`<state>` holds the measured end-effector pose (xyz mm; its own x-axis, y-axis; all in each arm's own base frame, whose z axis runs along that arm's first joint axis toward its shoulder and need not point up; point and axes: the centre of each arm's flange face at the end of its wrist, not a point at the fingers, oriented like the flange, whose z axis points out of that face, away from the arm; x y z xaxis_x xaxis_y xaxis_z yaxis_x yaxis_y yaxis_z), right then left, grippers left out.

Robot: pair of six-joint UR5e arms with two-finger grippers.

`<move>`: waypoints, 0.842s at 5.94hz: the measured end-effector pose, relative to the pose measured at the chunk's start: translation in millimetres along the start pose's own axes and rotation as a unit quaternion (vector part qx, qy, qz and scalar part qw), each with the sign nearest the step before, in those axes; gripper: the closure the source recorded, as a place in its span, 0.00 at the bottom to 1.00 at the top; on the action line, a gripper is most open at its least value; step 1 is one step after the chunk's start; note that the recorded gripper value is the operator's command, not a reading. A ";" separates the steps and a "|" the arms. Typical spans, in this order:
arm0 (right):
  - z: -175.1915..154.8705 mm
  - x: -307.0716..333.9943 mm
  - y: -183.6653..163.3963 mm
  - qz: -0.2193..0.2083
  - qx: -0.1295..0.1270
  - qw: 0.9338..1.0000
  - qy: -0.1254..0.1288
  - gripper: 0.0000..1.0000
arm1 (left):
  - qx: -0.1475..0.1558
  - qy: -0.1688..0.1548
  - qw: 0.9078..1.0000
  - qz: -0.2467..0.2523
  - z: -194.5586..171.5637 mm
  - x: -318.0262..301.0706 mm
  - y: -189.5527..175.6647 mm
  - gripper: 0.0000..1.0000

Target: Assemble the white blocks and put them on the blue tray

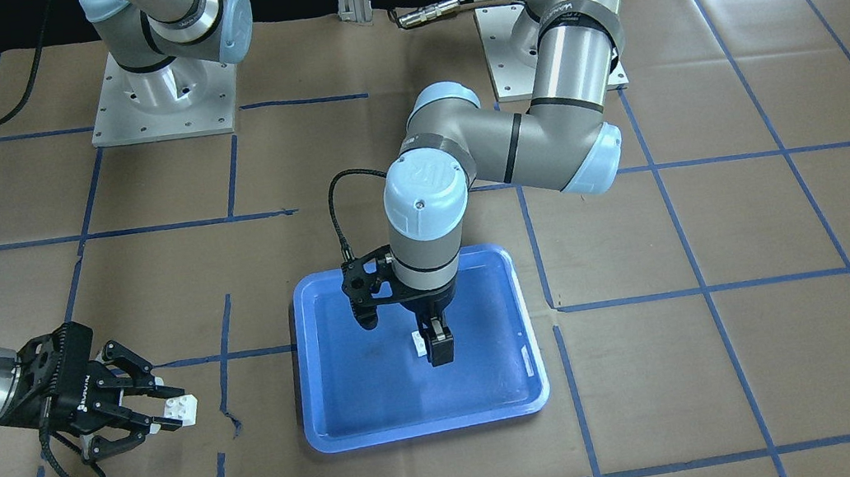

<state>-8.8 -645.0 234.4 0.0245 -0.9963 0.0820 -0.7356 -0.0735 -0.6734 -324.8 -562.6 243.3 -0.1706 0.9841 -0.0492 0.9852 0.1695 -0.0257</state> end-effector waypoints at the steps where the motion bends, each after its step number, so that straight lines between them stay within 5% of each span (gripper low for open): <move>1: 6.8 -5.3 -8.6 0.000 0.020 1.000 0.003 0.79 | -0.005 0.008 1.000 -0.006 -45.2 4.6 5.1 0.00; 2: 23.1 -11.8 -18.4 0.003 0.038 0.999 0.003 0.79 | -0.008 0.013 1.000 -0.018 -95.8 9.7 18.6 0.00; 5: 100.6 -21.1 -97.4 0.011 0.032 0.999 0.013 0.79 | -0.035 0.025 0.989 -0.143 -203.0 41.2 92.3 0.00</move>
<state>130.5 -621.2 224.3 -0.0094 -0.9964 0.0842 -0.6905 -0.0544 -0.7213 -237.5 -495.7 441.6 -0.4424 0.8968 0.0004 0.8962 0.4420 0.0383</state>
